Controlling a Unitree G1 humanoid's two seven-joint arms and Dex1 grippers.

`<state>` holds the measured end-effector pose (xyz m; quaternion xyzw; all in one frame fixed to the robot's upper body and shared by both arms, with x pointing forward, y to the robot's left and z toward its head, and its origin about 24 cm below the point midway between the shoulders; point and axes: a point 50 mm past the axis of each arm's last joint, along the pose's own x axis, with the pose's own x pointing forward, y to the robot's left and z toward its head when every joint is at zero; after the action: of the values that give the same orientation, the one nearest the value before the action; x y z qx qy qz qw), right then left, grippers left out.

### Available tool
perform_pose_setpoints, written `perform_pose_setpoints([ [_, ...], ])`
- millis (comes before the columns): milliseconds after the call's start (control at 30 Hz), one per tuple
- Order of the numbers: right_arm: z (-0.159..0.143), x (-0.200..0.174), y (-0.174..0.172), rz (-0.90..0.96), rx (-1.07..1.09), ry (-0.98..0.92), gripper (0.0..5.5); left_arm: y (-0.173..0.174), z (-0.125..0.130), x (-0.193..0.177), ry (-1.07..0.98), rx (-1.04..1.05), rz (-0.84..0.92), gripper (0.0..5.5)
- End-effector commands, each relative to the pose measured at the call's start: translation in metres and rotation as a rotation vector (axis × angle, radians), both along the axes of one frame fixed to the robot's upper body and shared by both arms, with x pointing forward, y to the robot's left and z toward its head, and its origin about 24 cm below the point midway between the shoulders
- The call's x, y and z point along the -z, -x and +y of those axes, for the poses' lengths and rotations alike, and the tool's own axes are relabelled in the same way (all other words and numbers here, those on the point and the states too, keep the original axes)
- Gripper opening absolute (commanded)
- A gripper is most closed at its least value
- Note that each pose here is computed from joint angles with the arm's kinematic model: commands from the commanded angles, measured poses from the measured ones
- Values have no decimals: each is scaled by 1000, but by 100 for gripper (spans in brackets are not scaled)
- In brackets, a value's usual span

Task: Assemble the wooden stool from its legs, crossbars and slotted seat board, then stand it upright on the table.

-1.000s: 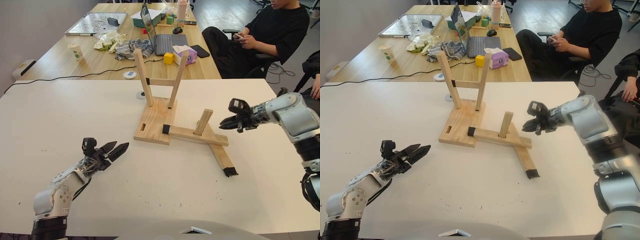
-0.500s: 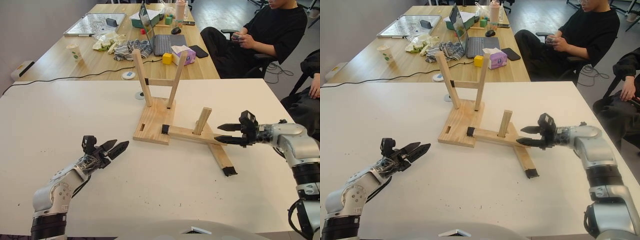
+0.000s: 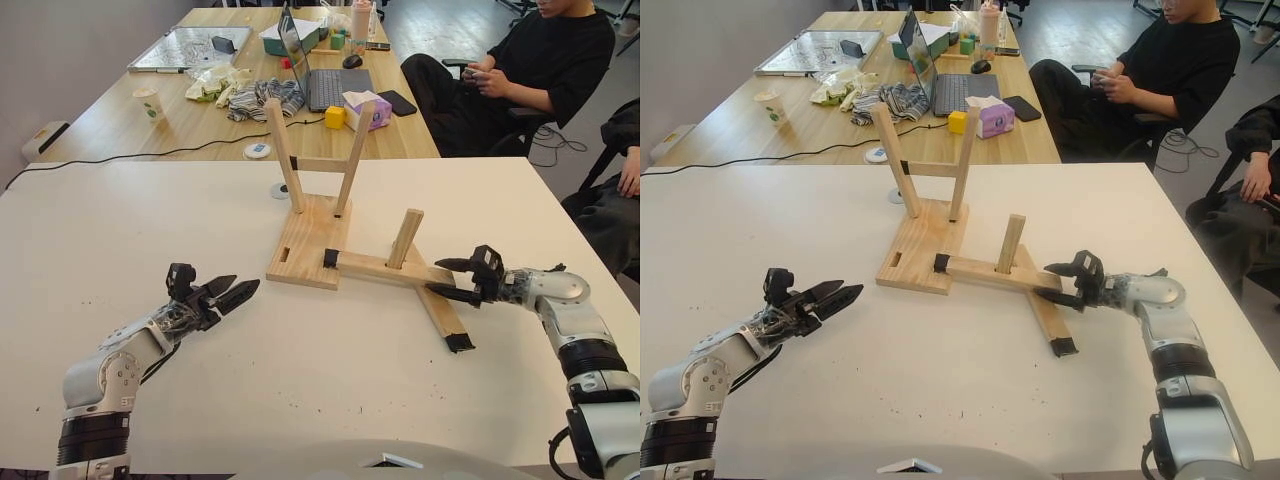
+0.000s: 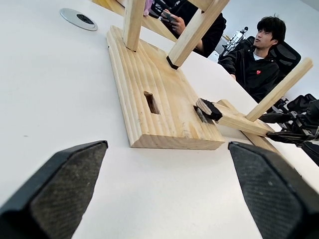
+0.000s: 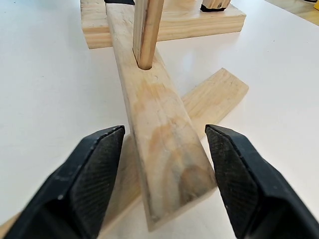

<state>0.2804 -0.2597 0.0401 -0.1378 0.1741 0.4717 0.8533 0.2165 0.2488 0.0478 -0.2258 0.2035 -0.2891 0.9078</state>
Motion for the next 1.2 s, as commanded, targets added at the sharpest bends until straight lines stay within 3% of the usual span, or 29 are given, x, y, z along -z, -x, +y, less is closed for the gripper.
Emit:
perform_pose_setpoints([
  [33, 4, 3, -5, -9, -3, 3, 300, -3, 1, -3, -22, 18, 3, 447],
  [100, 3, 4, -5, -8, -6, 4, 300, -3, 1, -3, -23, 18, 3, 447],
  [300, 2, 0, -8, -18, -19, -8, 204, -3, 1, -3, -23, 12, 3, 447],
  [433, 2, -12, -11, -40, -43, -46, 204, -2, 1, -3, -25, 11, -3, 447],
  [567, 1, -82, -21, -103, -151, -70, 204, -10, -9, -37, -276, 144, -213, 447],
  [700, 25, -180, -39, -258, -346, 155, 204, -32, -50, -132, -618, 373, -683, 447],
  [800, 38, -224, -42, -340, -431, 346, 203, -40, -76, -165, -828, 513, -845, 447],
  [967, 57, -252, -44, -422, -508, 515, 203, -43, -108, -166, -970, 624, -857, 447],
  [1200, 68, -251, -35, -438, -575, 522, 203, -73, -112, -142, -1147, 514, -797, 447],
])
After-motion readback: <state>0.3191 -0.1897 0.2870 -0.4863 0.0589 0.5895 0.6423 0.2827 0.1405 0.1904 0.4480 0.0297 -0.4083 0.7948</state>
